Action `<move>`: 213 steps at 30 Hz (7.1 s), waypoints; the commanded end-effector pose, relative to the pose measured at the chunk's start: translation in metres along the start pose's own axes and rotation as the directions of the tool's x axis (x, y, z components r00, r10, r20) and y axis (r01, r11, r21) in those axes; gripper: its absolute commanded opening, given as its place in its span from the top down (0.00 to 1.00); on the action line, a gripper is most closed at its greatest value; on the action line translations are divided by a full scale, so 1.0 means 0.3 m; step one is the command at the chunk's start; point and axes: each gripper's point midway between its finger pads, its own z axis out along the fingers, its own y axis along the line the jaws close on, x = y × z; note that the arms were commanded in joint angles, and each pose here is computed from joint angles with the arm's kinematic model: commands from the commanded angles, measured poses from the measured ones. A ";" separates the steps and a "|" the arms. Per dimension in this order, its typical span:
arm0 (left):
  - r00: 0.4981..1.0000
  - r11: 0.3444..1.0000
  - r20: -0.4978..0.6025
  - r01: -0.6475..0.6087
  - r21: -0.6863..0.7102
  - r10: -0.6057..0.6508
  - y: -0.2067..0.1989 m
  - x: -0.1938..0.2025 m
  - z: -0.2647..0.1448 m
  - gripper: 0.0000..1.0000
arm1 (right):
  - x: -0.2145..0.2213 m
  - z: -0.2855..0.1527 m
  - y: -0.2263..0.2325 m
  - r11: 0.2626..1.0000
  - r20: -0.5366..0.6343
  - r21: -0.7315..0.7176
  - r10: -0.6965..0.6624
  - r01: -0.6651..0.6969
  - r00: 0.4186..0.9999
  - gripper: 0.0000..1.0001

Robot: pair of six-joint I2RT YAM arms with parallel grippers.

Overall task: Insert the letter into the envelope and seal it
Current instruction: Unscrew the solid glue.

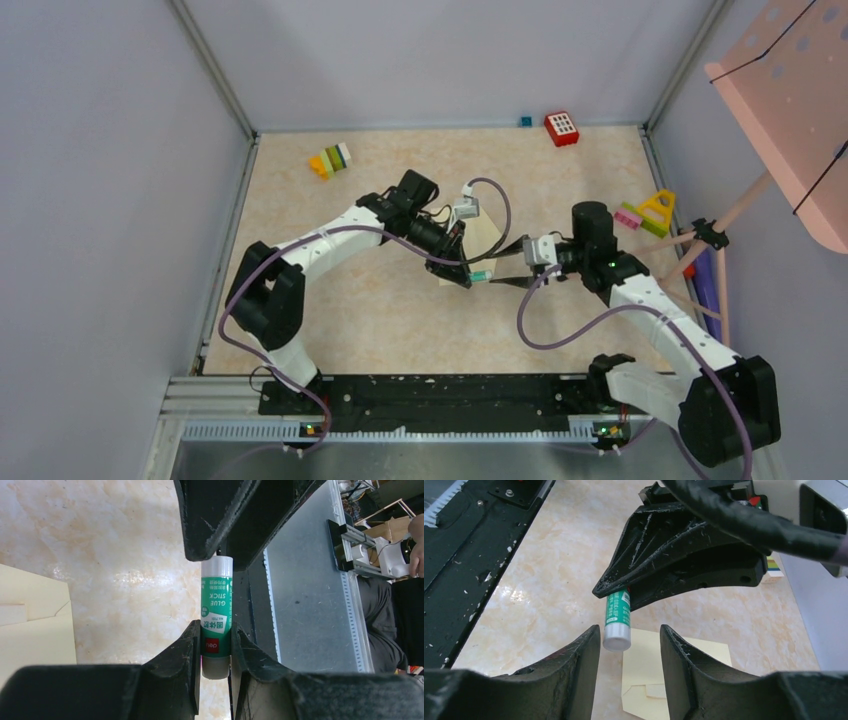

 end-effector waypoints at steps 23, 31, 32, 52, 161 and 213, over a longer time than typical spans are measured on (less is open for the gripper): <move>0.988 0.978 -0.007 -0.154 -0.141 0.155 0.009 -0.094 -0.048 0.88 | -0.017 0.030 0.010 0.993 0.035 -0.045 0.113 -0.111 0.993 0.92; 0.968 0.879 -0.006 -0.231 -0.418 0.252 0.113 -0.136 -0.121 0.88 | -0.048 0.052 -0.096 0.794 -0.002 -0.030 0.608 -0.607 0.794 0.89; 0.966 0.864 -0.007 -0.236 -0.445 0.260 0.124 -0.139 -0.131 0.88 | -0.049 0.056 -0.104 0.752 -0.007 -0.042 0.658 -0.657 0.753 0.88; 0.956 0.831 -0.037 -0.272 -0.485 0.291 0.147 -0.113 -0.139 0.87 | -0.060 0.028 -0.126 0.622 -0.018 -0.137 0.776 -0.771 0.630 0.32; 0.997 0.997 -0.009 -0.077 -0.016 0.077 -0.021 -0.049 -0.018 0.90 | -0.038 -0.072 -0.117 0.961 0.025 0.155 0.227 -0.228 0.974 0.01; 0.999 0.996 -0.003 -0.034 0.082 0.035 -0.059 -0.073 -0.021 0.90 | -0.004 0.017 0.069 0.997 0.027 -0.071 0.020 -0.018 0.999 0.74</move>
